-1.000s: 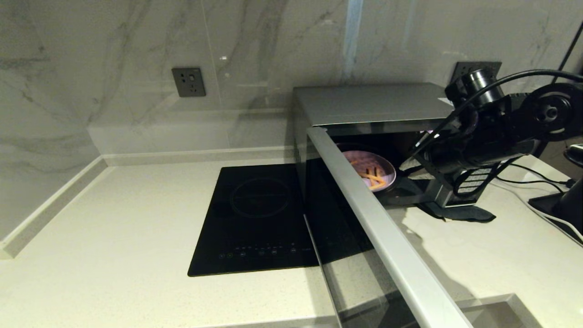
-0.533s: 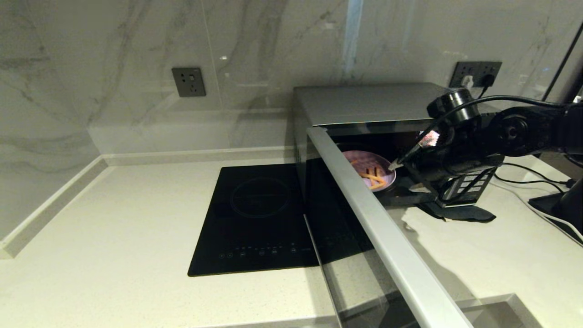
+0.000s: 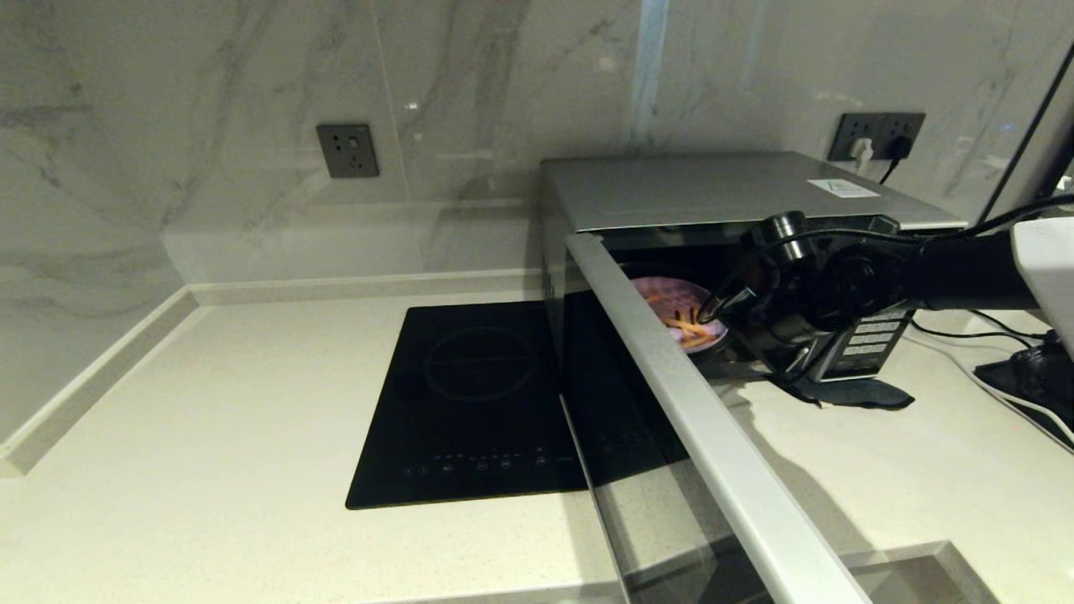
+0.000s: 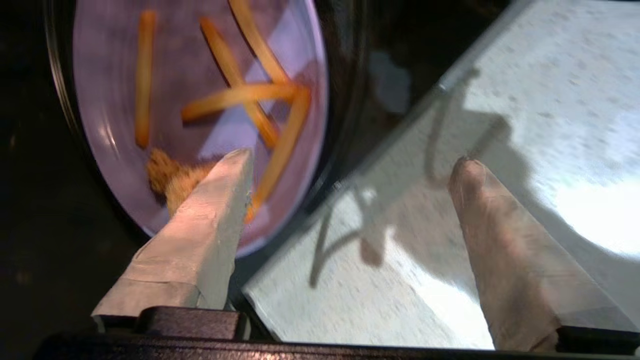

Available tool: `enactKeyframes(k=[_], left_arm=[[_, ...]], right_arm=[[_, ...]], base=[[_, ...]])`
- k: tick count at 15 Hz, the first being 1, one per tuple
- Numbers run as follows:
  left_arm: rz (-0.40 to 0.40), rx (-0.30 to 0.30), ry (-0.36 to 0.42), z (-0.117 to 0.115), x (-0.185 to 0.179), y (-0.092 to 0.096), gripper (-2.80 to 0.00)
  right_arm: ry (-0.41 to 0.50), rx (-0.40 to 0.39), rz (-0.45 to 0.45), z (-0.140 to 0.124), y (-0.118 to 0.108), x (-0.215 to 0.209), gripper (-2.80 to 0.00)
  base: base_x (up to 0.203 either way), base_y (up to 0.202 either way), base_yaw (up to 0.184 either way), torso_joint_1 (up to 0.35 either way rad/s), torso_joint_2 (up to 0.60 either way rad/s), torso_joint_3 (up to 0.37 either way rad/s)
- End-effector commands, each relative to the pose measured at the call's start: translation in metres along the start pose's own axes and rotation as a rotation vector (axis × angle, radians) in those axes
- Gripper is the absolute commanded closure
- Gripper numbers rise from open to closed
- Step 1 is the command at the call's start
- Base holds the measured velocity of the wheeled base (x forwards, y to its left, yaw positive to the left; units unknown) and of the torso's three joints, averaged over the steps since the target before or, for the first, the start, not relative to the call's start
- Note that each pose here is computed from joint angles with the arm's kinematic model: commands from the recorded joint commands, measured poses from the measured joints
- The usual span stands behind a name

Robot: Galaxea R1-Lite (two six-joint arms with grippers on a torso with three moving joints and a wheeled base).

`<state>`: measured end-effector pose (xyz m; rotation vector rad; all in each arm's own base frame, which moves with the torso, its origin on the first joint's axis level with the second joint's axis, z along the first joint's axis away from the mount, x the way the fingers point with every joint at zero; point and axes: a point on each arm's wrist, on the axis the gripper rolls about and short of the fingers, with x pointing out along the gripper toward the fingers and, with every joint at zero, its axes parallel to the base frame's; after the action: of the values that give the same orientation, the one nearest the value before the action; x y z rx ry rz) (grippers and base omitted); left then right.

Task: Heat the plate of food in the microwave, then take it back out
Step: Take the plate out of the microwave

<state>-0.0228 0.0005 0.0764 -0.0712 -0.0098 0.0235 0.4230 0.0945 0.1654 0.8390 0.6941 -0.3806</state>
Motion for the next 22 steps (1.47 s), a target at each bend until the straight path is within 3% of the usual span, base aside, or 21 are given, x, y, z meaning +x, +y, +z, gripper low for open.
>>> enactKeyframes(k=[1, 12, 22], left_arm=[[0.001, -0.001, 0.001, 0.0, 0.0, 0.0, 0.0], [0.001, -0.001, 0.001, 0.0, 0.0, 0.0, 0.0], [0.001, -0.001, 0.001, 0.0, 0.0, 0.0, 0.0]], right_arm=[[0.01, 0.008, -0.017, -0.004, -0.002, 0.012, -2.8], [0.035, -0.006, -0.054, -0.015, -0.006, 0.038, -2.8], [0.024, -0.007, -0.05, -0.012, -0.005, 0.027, -2.8]], base=[[0.0, 0.0, 0.0, 0.0, 0.0, 0.0], [0.0, 0.0, 0.0, 0.0, 0.0, 0.0], [0.0, 0.0, 0.0, 0.0, 0.0, 0.0]])
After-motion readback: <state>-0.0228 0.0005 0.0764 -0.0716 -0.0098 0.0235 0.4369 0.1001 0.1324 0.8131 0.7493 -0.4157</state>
